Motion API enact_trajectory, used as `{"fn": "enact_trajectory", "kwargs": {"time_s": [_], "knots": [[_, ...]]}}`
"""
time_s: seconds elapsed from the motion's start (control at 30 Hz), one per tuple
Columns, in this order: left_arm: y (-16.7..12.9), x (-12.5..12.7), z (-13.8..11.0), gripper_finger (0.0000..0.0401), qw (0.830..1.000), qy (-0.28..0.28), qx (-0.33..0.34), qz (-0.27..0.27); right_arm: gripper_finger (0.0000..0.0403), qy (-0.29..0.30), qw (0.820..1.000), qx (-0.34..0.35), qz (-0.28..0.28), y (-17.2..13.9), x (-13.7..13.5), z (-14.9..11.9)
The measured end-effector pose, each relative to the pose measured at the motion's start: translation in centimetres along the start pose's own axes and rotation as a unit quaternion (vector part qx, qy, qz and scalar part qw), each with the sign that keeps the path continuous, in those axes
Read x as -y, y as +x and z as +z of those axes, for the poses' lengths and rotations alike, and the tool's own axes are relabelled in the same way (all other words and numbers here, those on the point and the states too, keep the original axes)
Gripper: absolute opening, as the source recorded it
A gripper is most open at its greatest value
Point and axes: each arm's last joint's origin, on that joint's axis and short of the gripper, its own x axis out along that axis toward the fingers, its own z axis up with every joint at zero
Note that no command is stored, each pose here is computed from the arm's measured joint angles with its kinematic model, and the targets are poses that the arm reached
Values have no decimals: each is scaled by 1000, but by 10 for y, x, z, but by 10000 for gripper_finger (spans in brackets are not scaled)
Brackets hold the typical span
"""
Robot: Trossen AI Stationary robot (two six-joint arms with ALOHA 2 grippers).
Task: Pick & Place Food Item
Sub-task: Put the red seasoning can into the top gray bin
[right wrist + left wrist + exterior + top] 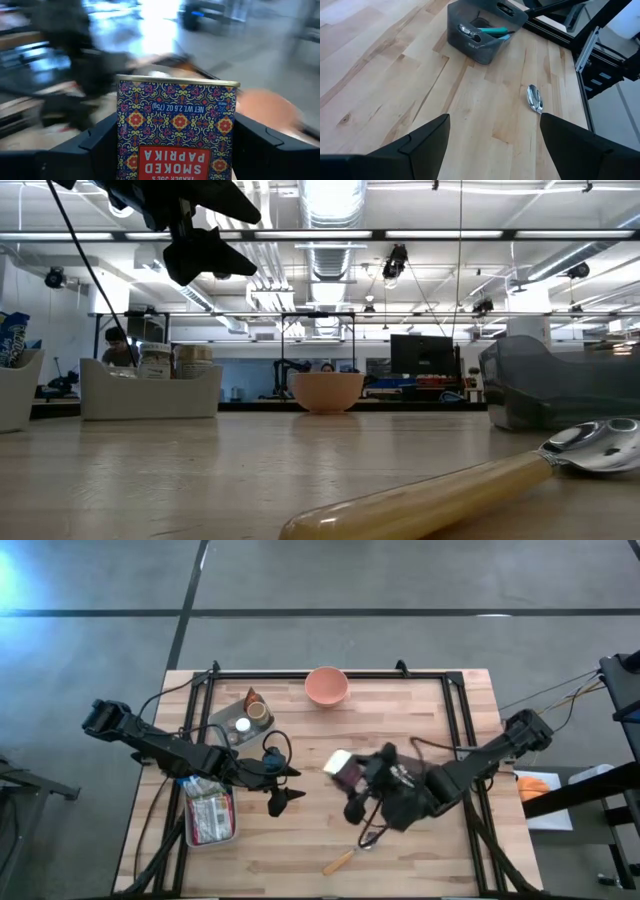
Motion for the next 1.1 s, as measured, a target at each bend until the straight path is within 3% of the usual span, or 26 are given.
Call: {"fn": "enact_trajectory", "kwargs": {"time_s": [0.13,0.4,0.5,0.8,0.93,1.03,1.1], "knots": [[0,0,0,313,1000,1,-1,1,275,-44,993,37,105,4,-11,25],[0,-1,-1,313,1000,14,-7,5,275,-107,973,72,193,10,4,56],[0,-1,0,313,1000,12,-2,4,275,-102,969,69,215,19,13,64],[-2,1,22,313,992,-58,113,4,275,-91,975,72,189,42,41,81],[-1,-3,27,313,989,-77,123,11,275,-62,980,86,170,50,55,92],[-1,-4,32,313,981,-90,171,35,275,-30,984,89,154,57,65,97],[1,-2,36,313,976,-64,202,42,275,-4,985,93,146,60,72,102]]}}
